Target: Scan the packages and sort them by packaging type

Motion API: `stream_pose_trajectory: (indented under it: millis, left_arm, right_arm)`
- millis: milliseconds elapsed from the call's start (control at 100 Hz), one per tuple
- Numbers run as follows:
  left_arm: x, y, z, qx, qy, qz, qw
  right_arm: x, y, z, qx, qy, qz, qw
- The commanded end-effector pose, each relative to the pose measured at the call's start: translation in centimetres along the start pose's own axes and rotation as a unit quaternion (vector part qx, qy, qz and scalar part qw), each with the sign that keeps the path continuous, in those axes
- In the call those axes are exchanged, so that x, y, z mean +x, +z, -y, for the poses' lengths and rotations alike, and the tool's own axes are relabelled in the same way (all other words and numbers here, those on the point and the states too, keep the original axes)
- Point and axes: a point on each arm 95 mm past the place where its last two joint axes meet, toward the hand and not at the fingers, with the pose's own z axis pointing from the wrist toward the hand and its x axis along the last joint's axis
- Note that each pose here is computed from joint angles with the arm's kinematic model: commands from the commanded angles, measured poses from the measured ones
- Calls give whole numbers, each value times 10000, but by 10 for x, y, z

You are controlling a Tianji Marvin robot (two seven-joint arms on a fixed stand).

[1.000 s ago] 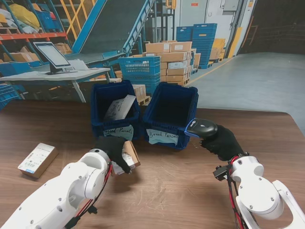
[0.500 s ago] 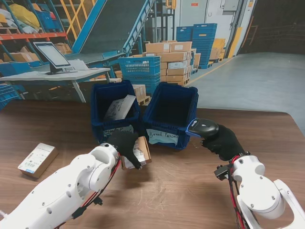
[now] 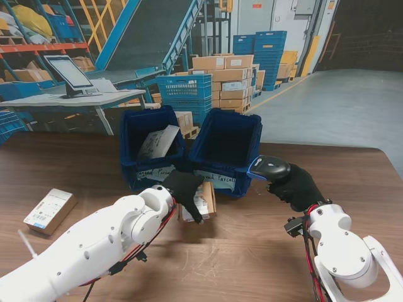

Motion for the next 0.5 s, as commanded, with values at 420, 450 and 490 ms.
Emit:
stream_pose_trajectory:
  millis: [420,450,490]
  left_arm:
    - [22,21,-10,-188,-177,-614,9978]
    - [22,22,-11,-208,-193,-642,9975]
    - [23,23,-13,-241,-226,-682,9971]
  right_arm:
    - [1,2,-1,46,45,20,10000]
    - [1,2,-1,51,42,20,10000]
    - [0,2,-1,57,39,20,10000]
